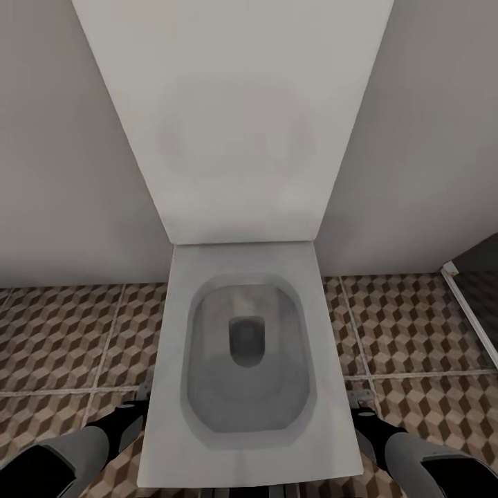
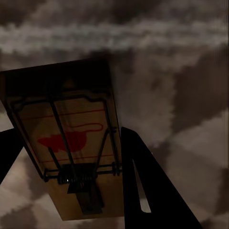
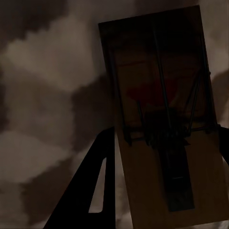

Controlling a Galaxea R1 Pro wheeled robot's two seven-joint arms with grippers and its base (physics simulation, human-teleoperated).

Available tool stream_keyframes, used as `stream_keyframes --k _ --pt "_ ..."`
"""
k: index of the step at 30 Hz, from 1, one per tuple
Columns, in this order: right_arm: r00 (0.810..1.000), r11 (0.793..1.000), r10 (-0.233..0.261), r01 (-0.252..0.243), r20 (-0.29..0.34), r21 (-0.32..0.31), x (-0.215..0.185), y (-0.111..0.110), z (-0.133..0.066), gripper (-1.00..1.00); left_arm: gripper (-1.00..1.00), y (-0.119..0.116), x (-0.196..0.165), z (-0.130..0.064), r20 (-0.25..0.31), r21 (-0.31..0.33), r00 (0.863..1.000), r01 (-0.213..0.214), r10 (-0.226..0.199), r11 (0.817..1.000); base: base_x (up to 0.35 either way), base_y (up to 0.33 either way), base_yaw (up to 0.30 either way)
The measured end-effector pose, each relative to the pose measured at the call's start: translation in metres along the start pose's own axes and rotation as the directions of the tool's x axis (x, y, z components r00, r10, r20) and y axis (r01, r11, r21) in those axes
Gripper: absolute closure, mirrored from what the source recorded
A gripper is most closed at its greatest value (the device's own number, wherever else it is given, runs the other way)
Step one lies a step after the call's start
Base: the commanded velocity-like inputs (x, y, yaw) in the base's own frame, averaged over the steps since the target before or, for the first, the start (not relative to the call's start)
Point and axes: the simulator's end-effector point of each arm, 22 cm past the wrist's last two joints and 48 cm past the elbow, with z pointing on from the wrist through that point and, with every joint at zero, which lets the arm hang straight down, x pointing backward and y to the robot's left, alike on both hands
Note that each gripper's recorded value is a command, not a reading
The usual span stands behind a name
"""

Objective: Take the four mousetraps from the cabinet in the bathroom and place them on the bathroom floor. Make sure all four end up on the same floor surface, and ensure that at least two of them are either under or directly next to the same bathroom sink.

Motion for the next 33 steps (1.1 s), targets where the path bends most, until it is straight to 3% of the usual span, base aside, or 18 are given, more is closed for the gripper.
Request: stream_keyframes --k 19,20,33 --pt "1.0 1.0 0.0 0.0 0.0 -0.002 0.0 0.001 0.0 1.0 1.0 -0.002 0.013 0.0 -0.016 0.002 1.0 -0.002 0.002 1.0 0.0 0.0 0.0" --pt "1.0 1.0 0.0 0.0 0.0 -0.002 0.0 0.001 0.0 -1.0 1.0 -0.002 0.013 0.0 -0.016 0.002 1.0 -0.002 0.002 1.0 0.0 0.0 0.0" --pt "1.0 1.0 0.002 -0.002 -0.001 -0.003 0.001 0.001 0.0 -1.0 1.0 -0.002 0.013 0.0 -0.016 0.002 1.0 -0.002 0.002 1.0 0.0 0.0 0.0"
